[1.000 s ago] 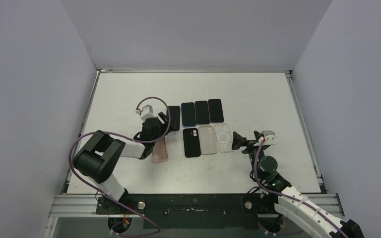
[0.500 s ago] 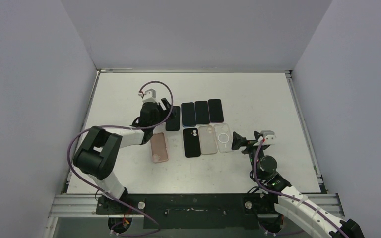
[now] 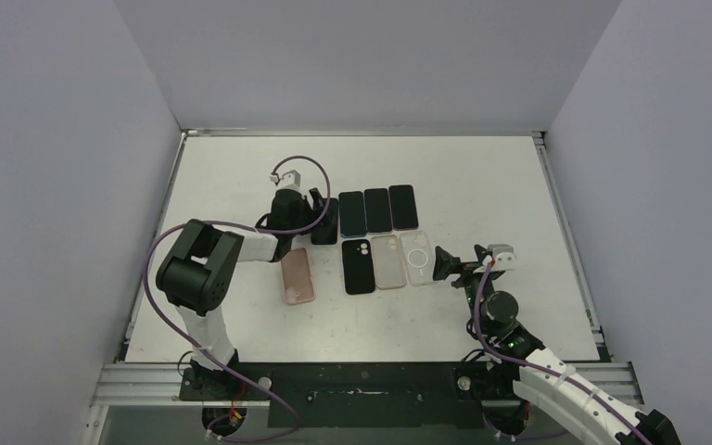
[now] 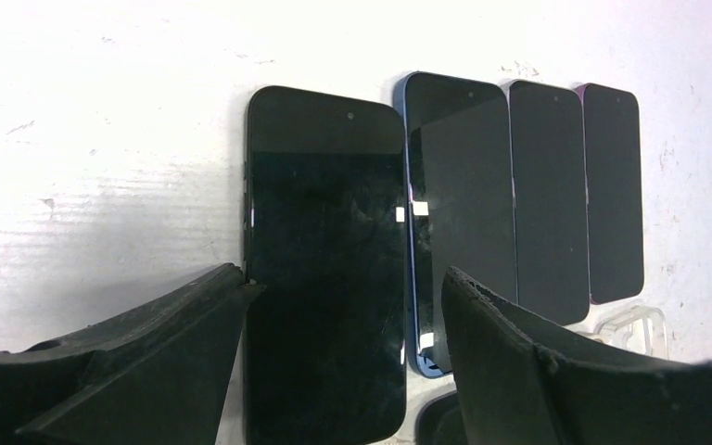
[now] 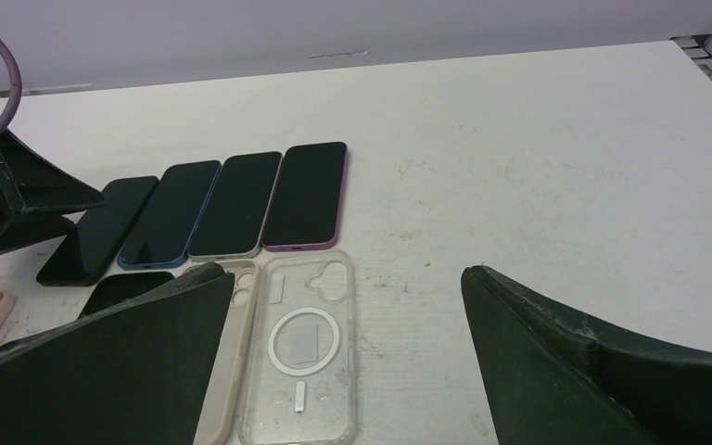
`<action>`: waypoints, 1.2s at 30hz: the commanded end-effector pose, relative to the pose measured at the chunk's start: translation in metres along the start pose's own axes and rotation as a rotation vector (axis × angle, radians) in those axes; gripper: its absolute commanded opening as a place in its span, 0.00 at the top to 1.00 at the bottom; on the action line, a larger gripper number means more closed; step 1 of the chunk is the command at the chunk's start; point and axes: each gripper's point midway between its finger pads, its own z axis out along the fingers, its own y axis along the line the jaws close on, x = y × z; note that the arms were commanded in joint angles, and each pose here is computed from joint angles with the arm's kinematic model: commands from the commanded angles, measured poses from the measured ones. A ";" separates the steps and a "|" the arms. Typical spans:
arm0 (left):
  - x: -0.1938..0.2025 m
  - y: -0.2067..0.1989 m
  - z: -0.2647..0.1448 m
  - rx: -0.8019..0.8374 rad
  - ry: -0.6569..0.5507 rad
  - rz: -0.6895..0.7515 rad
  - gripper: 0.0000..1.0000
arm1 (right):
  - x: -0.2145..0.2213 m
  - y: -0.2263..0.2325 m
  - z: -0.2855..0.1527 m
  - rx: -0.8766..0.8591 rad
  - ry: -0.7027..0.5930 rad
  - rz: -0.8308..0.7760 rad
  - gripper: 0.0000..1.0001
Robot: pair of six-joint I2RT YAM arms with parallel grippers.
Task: Take the phone out of the phone case
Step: Place the phone at the center of the board, then pick up the phone case from the center of the board.
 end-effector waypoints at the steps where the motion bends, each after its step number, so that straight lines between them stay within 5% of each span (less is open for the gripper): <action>1: -0.004 -0.013 0.007 0.050 0.010 -0.003 0.26 | -0.024 0.004 0.005 -0.005 -0.062 0.018 0.00; 18: -0.042 -0.025 -0.040 0.052 -0.101 0.010 0.25 | -0.022 0.006 0.006 -0.015 -0.053 0.014 0.00; 27: -0.002 -0.002 -0.102 -0.048 0.054 0.186 0.26 | -0.022 0.008 0.006 -0.023 -0.049 0.017 0.00; 36: 0.039 0.013 -0.125 -0.113 0.123 0.223 0.53 | -0.024 0.008 0.005 -0.029 -0.056 0.024 0.00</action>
